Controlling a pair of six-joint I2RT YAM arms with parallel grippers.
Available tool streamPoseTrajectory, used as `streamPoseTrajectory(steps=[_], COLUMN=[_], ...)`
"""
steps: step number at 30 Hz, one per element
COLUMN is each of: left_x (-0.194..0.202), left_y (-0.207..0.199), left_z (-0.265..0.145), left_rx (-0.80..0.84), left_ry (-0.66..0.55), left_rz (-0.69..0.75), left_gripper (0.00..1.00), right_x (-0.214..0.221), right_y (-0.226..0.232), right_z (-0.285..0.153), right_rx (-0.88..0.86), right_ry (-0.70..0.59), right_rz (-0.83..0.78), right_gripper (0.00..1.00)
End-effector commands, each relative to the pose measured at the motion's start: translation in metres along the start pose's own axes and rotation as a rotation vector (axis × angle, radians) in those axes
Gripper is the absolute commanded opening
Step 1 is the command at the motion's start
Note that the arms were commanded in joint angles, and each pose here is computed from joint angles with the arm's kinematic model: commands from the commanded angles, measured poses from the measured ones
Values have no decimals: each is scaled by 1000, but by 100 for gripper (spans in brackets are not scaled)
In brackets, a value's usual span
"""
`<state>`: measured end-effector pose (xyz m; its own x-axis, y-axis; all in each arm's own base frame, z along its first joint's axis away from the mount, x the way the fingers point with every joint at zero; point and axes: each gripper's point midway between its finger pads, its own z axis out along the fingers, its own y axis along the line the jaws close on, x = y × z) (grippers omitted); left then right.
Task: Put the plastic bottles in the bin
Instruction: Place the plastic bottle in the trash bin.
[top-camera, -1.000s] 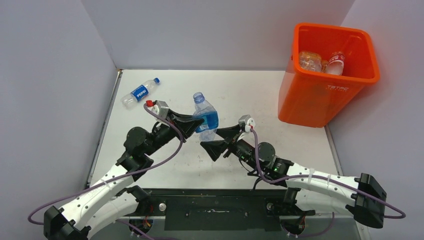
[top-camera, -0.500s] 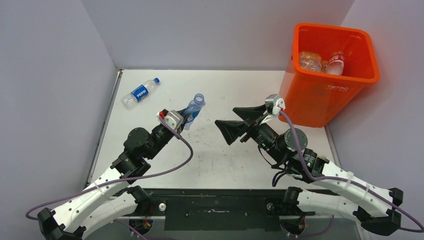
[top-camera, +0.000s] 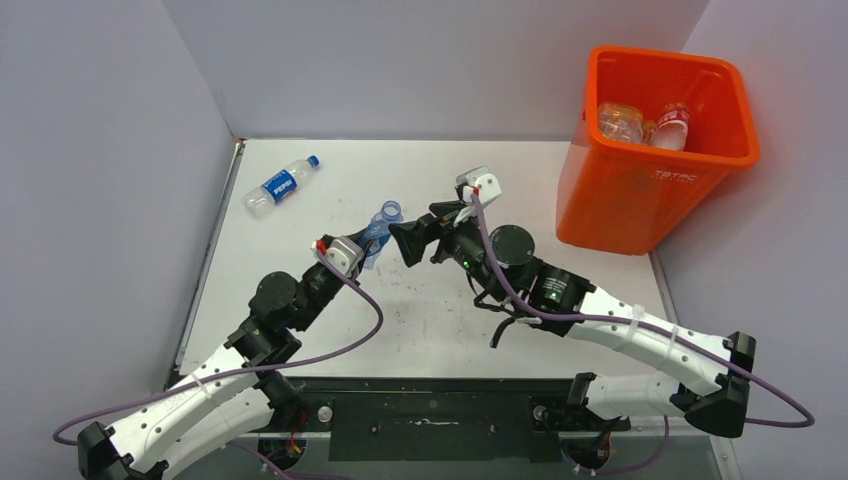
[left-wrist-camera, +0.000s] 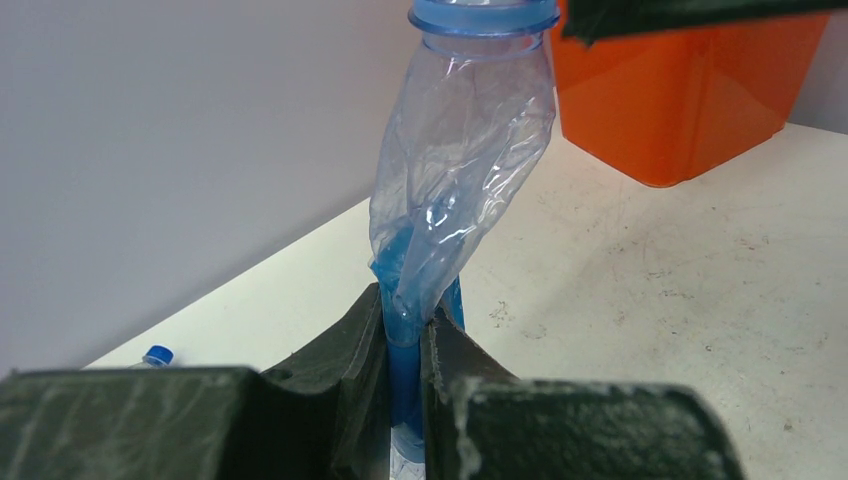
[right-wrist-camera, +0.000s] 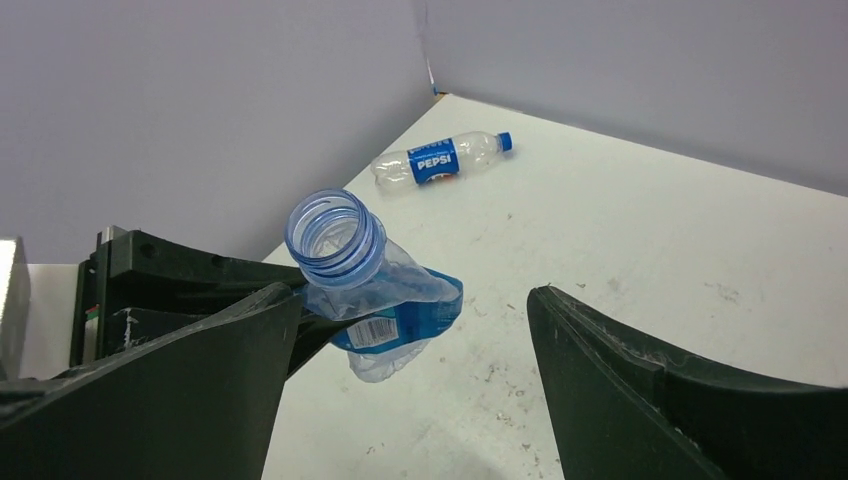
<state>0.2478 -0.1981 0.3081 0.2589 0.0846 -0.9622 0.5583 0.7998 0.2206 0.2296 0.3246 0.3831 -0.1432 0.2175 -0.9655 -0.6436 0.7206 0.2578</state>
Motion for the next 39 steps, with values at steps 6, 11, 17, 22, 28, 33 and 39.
streamPoseTrajectory(steps=[6,11,17,22,28,33,39], left_x=[-22,-21,-20,-19,-18,-21,-25], left_y=[-2,-3,-1,-2,-1,-1,5], left_z=[-1,-1,-2,-2,-4,-9,-10], left_rx=[8,11,3,4,-2,-2,-42], left_ry=[-90,-89,-92,-91,-90,-119,-146], left_rz=[-60,-67,-68,-68,-75,-94,-130], left_gripper=[0,0,0,0,15,80,96], right_x=[-25,-22,-4,0,7,10,-22], right_y=[22,22,22,22,20,0,-33], right_z=[25,35,45,46,45,33,2], right_rx=[-36,-10,9,8,11,88,224], right_ry=[-96,-84,-21,-1,38,77,69], right_rz=[69,65,59,50,3,-79,-184], right_gripper=[83,71,40,17,5,5,5])
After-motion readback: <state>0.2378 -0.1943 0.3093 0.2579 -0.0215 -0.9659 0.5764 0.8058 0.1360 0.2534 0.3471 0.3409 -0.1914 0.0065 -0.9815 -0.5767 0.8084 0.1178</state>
